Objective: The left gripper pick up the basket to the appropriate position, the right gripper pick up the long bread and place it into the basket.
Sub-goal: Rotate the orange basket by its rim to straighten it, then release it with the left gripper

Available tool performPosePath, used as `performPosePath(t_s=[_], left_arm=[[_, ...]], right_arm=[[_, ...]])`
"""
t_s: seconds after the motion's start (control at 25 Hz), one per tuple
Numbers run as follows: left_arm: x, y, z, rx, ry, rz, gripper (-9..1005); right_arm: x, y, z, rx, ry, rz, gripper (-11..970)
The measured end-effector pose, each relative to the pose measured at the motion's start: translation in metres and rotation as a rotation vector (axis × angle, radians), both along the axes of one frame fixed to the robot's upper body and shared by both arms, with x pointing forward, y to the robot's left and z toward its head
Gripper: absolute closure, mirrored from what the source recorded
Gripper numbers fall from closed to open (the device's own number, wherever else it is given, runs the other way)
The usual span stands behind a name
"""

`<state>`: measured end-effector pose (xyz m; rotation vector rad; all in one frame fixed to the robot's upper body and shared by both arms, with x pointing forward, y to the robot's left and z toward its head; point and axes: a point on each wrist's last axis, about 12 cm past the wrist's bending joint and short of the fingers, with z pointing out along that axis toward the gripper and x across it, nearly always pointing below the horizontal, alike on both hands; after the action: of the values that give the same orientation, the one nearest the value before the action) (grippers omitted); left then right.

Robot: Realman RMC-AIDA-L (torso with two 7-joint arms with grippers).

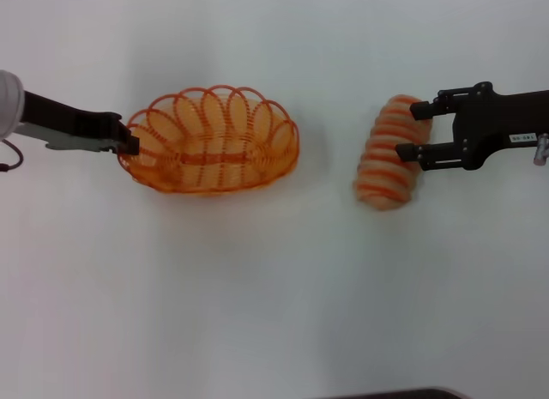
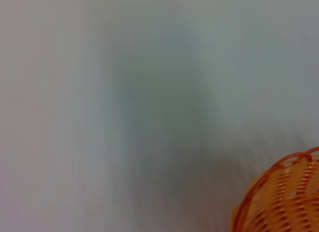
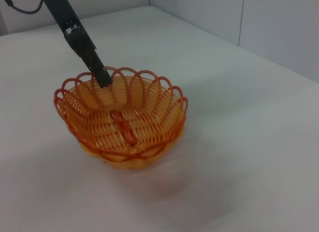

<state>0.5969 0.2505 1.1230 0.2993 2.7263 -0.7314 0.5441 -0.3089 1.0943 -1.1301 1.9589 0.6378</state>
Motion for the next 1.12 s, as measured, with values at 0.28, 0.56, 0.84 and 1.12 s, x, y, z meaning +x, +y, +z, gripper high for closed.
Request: performPosePath(t_s=[0.28, 0.56, 0.84, 1.12], left_arm=[[-0.001, -0.007, -0.002, -0.042, -0.012, -0.006, 925], [-0.001, -0.014, -0.008, -0.05, -0.026, -0.005, 925], [0.0, -0.018, -0.013, -0.019, -0.043, -0.011, 926], [0.0, -0.018, -0.017, -0.009, -0.046, -0.002, 926]], right_arm=[[0.001, -0.001, 0.001, 0.001, -0.003, -0.005, 247], [0.0, 0.0, 0.0, 0.002, -0.001, -0.004, 248], [0.0, 0.002, 0.0, 0.004, -0.008, 0.003, 247], [0.0, 0.002, -0.001, 0.004, -0.012, 0.004, 246]])
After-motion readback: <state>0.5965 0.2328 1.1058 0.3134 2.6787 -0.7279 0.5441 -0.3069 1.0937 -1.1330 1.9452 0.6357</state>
